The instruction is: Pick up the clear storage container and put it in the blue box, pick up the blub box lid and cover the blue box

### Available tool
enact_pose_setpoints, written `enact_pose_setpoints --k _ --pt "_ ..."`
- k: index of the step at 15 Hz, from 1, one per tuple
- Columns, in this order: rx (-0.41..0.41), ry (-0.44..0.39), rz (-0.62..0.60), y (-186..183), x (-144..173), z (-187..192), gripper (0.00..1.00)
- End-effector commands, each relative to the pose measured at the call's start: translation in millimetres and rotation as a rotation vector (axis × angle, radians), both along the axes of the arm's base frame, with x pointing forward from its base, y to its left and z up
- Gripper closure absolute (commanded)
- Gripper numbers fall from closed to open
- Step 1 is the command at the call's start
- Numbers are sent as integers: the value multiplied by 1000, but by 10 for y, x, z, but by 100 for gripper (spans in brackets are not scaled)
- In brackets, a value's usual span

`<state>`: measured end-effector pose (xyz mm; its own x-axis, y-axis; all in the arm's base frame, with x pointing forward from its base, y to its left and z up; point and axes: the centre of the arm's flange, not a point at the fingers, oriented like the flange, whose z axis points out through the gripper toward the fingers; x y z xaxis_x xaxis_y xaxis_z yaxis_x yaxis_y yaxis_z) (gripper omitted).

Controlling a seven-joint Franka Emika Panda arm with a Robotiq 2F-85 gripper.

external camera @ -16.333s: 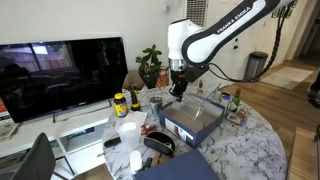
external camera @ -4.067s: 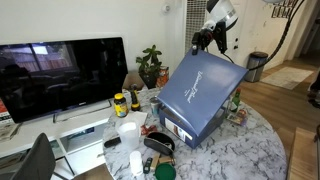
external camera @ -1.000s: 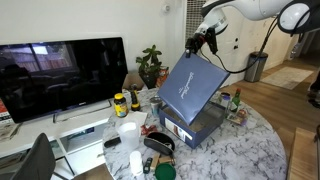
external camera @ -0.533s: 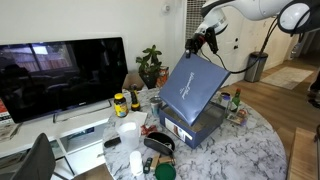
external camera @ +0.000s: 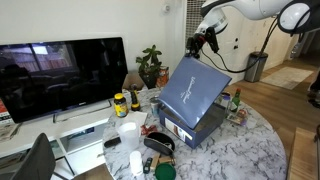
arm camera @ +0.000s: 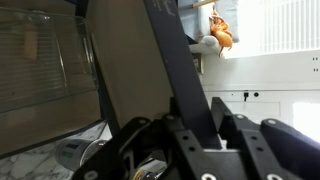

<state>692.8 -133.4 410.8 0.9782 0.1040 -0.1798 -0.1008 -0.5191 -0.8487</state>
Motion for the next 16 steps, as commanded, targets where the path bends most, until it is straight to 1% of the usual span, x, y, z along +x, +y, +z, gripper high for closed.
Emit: enact_pose_setpoints --k 1,5,6,7,9,10,11,12,14,16 --pt "-54 15 6 -13 41 42 29" --pt "-92 13 12 -5 49 83 2" --pt "-99 12 15 1 50 92 0" --pt "-105 -9 20 6 50 107 0" --pt "-129 -65 32 16 40 135 0" --pt "-161 -97 39 21 34 149 0" --pt "-168 -113 44 17 44 156 0" --pt "-114 -75 31 10 60 146 0" --pt "-131 -96 36 19 75 161 1" --pt "-135 -99 39 23 76 159 0"
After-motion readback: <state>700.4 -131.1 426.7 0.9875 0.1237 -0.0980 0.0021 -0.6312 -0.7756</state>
